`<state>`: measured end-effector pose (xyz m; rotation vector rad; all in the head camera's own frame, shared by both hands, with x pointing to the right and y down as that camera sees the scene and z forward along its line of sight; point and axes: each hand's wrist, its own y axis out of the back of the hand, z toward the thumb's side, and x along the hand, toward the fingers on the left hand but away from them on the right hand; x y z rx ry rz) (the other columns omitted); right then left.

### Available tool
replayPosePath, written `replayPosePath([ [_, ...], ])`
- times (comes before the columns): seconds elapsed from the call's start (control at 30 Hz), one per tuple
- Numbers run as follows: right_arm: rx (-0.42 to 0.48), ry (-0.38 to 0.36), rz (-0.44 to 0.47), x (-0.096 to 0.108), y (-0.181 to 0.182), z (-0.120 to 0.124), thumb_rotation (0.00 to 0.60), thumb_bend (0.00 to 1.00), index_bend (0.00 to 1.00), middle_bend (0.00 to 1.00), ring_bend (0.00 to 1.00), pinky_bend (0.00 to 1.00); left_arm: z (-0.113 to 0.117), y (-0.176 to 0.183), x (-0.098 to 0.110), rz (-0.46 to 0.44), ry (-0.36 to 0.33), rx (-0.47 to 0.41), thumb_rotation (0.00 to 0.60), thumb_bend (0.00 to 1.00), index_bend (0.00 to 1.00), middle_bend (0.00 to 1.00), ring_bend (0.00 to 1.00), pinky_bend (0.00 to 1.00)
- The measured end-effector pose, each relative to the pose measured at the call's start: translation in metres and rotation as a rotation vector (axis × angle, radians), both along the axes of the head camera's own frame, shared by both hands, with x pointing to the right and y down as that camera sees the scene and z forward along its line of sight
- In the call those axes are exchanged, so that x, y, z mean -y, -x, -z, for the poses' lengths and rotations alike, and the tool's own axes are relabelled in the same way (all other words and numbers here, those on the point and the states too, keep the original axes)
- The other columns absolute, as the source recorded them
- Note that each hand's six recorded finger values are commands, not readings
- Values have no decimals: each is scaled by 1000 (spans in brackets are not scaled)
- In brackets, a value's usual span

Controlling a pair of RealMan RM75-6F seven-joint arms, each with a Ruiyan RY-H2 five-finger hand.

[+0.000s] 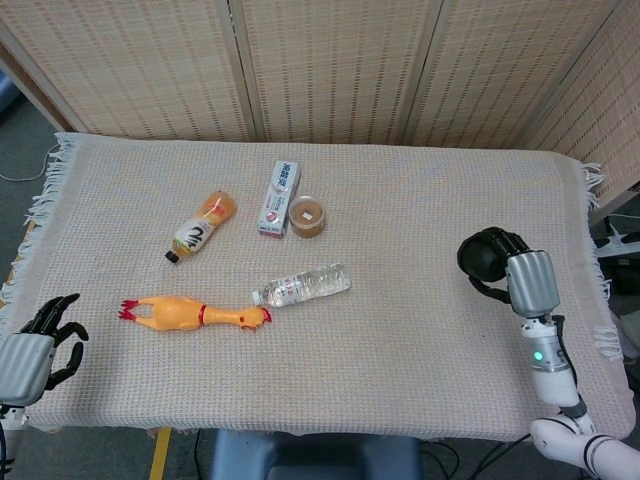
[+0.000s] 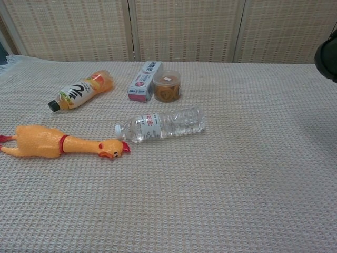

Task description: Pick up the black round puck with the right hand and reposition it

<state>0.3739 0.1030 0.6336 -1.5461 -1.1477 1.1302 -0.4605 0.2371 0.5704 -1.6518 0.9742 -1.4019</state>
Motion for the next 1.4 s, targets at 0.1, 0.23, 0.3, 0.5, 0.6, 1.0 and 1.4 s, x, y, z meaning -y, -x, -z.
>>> replayPosePath([
  [0.1, -114, 76, -64, -1, -11, -9, 600, 297, 830, 663, 688, 928, 1, 1, 0, 5, -2, 4, 600, 523, 517, 118, 115, 405],
  [0.23, -305, 176, -144, -4, -27, -18, 600, 298, 831, 663, 690, 931, 1, 3, 1, 10, -8, 8, 600, 522, 519, 119, 115, 405],
  [0.3, -371, 215, -164, -7, -29, -22, 600, 298, 831, 663, 690, 932, 1, 3, 1, 12, -7, 8, 600, 522, 519, 119, 115, 405],
  [0.5, -438, 212, -121, -7, -22, -21, 600, 298, 831, 663, 685, 932, -1, 1, 0, 4, 6, 6, 600, 523, 518, 119, 116, 405],
  [0.6, -351, 160, -77, -4, -10, -14, 600, 298, 831, 663, 681, 932, -1, 0, -1, 0, 10, 5, 600, 523, 519, 119, 115, 405],
  [1.0, 410, 57, 37, -6, 26, 16, 600, 298, 832, 663, 679, 934, -1, 0, -1, 2, 11, 7, 600, 521, 517, 119, 115, 405],
  [1.4, -3, 100, -36, -8, -3, -3, 600, 298, 839, 663, 680, 934, -1, 1, -1, 8, 14, 9, 600, 521, 519, 121, 116, 405],
])
